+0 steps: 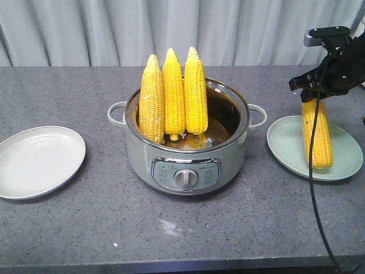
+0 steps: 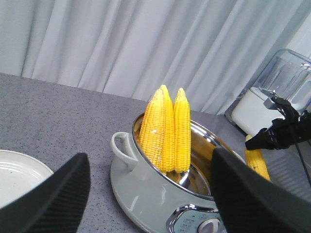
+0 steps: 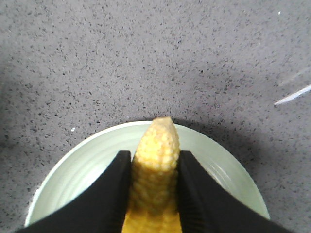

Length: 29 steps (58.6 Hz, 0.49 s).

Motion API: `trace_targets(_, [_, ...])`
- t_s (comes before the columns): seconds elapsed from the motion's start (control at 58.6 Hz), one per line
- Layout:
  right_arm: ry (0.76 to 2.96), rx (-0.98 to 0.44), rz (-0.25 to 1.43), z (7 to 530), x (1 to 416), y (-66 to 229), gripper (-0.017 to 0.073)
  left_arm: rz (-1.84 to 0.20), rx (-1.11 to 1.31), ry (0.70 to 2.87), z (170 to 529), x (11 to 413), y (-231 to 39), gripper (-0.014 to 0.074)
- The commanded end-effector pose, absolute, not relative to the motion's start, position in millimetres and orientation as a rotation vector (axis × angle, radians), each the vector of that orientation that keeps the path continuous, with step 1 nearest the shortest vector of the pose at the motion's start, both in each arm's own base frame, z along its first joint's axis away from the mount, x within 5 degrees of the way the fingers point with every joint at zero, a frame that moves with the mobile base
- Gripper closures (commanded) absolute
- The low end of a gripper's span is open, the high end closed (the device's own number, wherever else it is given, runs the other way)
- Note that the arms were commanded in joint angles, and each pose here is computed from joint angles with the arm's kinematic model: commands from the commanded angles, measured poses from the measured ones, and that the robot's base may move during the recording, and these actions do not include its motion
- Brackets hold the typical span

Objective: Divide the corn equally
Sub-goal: 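Lower the corn cob onto the pale green plate and release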

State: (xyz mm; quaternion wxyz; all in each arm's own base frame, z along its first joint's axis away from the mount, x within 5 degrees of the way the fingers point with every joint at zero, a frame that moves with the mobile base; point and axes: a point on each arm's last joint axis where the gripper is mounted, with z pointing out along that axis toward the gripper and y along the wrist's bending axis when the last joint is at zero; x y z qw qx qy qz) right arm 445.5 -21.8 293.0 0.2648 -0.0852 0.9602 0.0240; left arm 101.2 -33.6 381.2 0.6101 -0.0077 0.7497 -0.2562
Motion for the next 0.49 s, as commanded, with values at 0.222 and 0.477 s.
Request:
trace_targets(0.222, [2.515,-0.249,0.039,315.2,443.3,-24.3,0.0211,-0.595,-0.047,1.666,394.1,102.6,-31.6,0.0099])
trace_targets(0.477, [2.508,-0.252,0.031,317.2,442.9,-24.7,0.0055,-0.595,-0.048,1.665,394.2,102.6,-31.5,0.0099])
